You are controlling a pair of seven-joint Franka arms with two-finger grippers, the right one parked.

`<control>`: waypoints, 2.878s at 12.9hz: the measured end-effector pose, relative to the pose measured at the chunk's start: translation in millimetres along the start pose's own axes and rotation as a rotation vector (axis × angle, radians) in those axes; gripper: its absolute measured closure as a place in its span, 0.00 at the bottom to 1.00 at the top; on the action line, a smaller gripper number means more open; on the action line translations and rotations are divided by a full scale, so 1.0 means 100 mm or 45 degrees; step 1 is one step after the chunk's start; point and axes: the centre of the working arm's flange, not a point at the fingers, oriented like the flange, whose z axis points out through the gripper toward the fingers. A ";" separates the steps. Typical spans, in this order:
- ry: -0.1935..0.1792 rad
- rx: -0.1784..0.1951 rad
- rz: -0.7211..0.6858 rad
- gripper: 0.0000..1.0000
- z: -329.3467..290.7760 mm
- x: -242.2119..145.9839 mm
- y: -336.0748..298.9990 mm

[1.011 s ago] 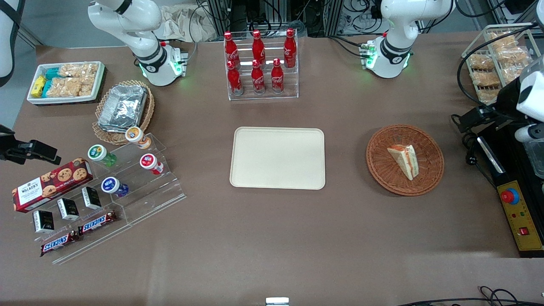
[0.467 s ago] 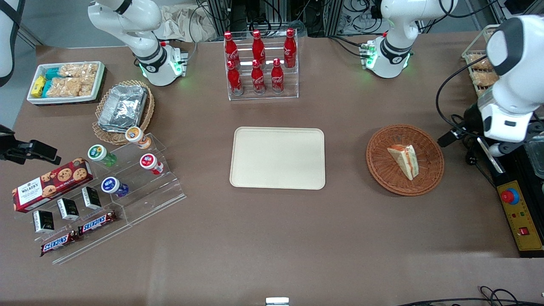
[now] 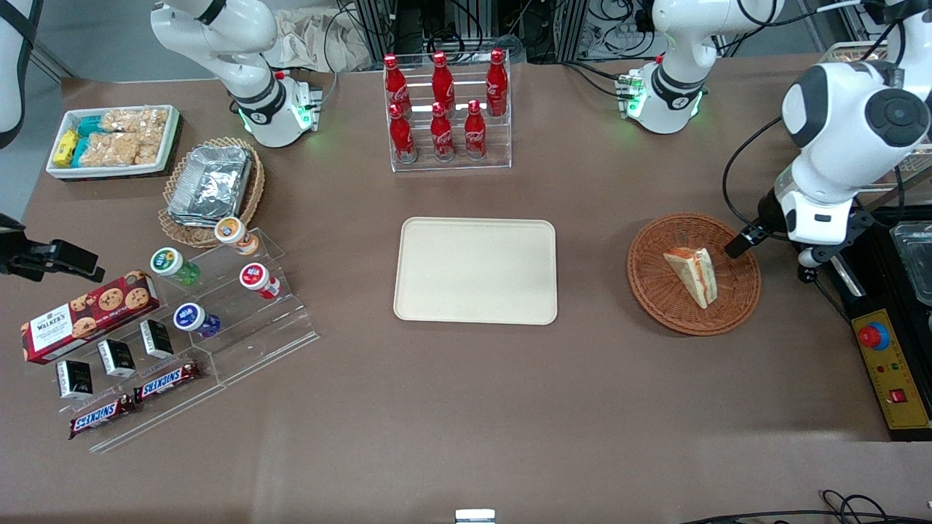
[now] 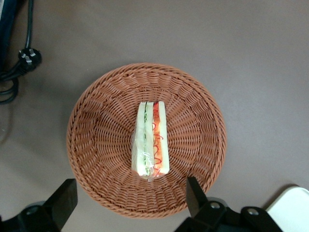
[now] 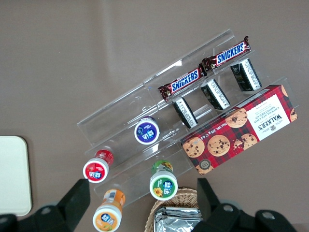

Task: Place sandwich from basket to tray
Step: 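Move the left gripper over the wrapped sandwich in the wicker basket, then lower the left gripper and close it on the sandwich, then lift the sandwich and carry it with the left gripper to the tray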

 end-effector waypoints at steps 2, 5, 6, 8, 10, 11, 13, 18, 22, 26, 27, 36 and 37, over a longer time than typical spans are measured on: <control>0.006 -0.010 -0.052 0.00 0.28 -0.07 0.04; 0.015 -0.033 -0.058 0.00 0.73 -0.19 0.20; 0.017 -0.040 -0.055 0.00 0.89 -0.22 0.22; 0.020 -0.051 -0.055 0.00 1.16 -0.27 0.19; 0.022 -0.060 -0.056 0.00 1.36 -0.30 0.17; 0.021 -0.058 -0.051 0.00 1.44 -0.31 0.16; 0.017 -0.038 -0.026 0.16 1.55 -0.33 0.15; 0.021 -0.023 0.080 0.61 1.57 -0.29 0.09; 0.033 -0.009 0.101 0.72 1.11 -0.19 0.16; 0.050 0.006 0.177 0.79 0.19 -0.35 0.73; 0.057 0.002 0.188 0.79 -0.06 -0.45 0.99; 0.050 0.060 0.536 0.79 0.23 -1.77 2.48; 0.051 0.084 0.570 0.79 0.39 -1.94 2.60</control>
